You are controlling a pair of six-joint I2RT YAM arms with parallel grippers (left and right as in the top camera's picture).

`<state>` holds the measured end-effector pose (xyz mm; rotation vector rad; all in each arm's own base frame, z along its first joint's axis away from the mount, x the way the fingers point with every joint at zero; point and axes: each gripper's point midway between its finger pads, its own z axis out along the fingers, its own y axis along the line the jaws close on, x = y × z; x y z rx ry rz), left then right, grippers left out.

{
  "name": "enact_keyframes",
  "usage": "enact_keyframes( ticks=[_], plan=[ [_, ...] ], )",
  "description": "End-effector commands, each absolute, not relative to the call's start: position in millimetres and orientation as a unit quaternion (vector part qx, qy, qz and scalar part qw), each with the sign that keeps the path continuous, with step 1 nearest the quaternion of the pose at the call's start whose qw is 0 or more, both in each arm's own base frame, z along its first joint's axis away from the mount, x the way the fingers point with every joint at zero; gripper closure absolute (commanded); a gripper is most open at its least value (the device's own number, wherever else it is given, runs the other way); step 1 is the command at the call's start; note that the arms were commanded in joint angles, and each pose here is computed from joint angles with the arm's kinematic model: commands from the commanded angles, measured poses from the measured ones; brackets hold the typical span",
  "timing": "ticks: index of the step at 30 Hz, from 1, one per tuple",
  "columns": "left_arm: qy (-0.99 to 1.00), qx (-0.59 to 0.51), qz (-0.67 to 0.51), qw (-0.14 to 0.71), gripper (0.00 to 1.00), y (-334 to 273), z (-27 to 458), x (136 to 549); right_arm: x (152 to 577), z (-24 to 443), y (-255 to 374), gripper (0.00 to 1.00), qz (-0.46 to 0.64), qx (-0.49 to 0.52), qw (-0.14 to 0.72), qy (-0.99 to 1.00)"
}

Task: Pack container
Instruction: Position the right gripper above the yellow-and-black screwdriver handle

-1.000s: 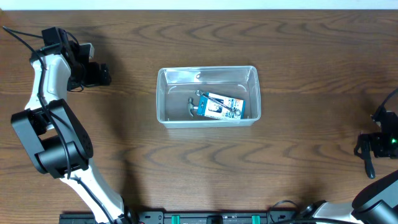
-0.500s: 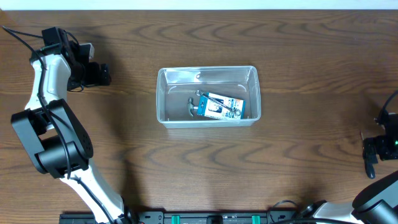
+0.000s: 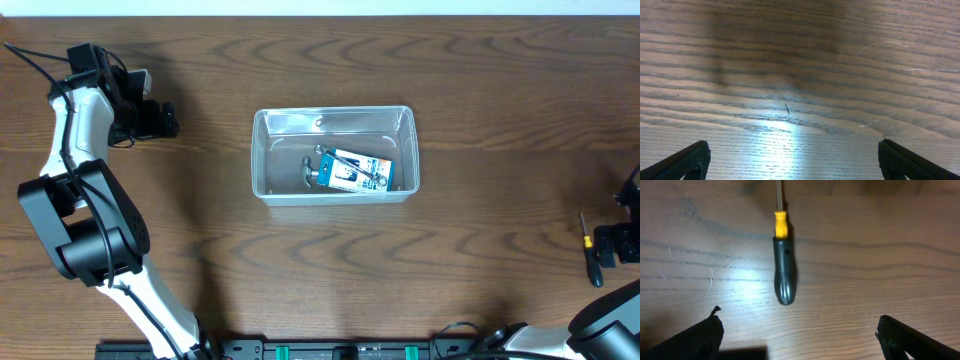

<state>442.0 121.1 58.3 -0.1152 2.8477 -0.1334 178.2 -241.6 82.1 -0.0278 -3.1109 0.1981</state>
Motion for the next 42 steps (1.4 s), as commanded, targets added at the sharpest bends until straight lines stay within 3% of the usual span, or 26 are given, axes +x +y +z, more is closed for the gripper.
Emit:
enact_keyframes(
  ticks=[1,32,42],
  plan=[
    [0.989,-0.038,-0.043,0.139,0.02,122,55,440,172,71,-234,0.01,0.047,-0.006,0.017,-0.999],
    [0.989,-0.038,-0.043,0.139,0.02,122,55,440,183,41,-233,0.01,0.053,-0.006,-0.023,-0.998],
    [0.989,-0.038,-0.043,0.139,0.02,122,55,440,188,16,-226,0.01,0.028,0.002,0.006,-1.000]
  ],
)
